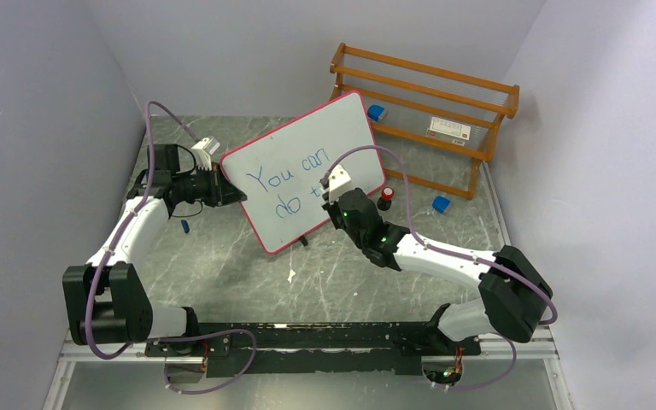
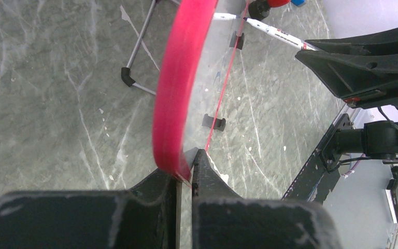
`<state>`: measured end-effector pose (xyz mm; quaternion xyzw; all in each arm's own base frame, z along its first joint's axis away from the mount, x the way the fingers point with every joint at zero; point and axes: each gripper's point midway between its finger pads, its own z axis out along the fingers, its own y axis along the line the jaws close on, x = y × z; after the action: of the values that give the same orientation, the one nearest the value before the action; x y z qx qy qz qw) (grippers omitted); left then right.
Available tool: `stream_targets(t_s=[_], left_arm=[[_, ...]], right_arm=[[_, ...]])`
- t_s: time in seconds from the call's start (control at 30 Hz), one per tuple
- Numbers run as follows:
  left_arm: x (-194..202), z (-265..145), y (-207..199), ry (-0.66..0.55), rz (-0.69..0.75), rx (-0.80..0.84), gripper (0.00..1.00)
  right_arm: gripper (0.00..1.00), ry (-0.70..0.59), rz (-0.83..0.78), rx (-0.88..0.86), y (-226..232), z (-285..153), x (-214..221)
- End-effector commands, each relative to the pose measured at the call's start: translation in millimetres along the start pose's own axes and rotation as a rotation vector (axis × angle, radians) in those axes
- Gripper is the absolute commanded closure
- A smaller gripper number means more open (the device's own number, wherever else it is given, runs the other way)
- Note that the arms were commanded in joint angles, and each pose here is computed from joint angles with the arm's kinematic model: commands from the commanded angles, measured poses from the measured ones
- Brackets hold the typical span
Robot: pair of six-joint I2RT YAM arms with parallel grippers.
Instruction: Write a sentence on the whiteboard
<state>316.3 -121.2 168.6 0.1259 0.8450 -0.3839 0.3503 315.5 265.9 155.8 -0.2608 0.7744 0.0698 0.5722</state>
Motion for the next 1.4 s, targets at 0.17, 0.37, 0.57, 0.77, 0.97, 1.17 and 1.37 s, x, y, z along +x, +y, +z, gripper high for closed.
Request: stream_targets(t_s=[0.17, 0.37, 0.57, 0.77, 0.97, 1.17, 1.37], left_arm=[[11, 2, 47, 0.037, 0.061, -0.209, 0.95], [11, 2, 47, 0.037, 0.061, -0.208, 0.95], [11, 2, 47, 0.037, 0.061, -0.208, 0.95], [11, 2, 47, 0.038, 0.061, -0.209, 0.95], [11, 2, 47, 0.037, 0.061, -0.213, 0.95], [11, 2, 48, 0.039, 0.060, -0.212, 0.95], [11, 2, 48, 0.041, 0.058, -0.212, 0.95]], right_arm=[[1.00, -0.071, 0.032, 0.004, -2, 3, -28], [1.00, -0.078, 0.031, 0.008, -1, 6, -32], [1.00, -0.087, 0.025, 0.018, -3, 9, -37], [1.00, -0.075, 0.020, 0.020, -2, 12, -34], [1.00, -0.048, 0.012, 0.025, -3, 12, -24], [1.00, -0.005, 0.016, 0.018, -2, 6, -6], [1.00, 0.024, 0.016, 0.021, -4, 1, 7]])
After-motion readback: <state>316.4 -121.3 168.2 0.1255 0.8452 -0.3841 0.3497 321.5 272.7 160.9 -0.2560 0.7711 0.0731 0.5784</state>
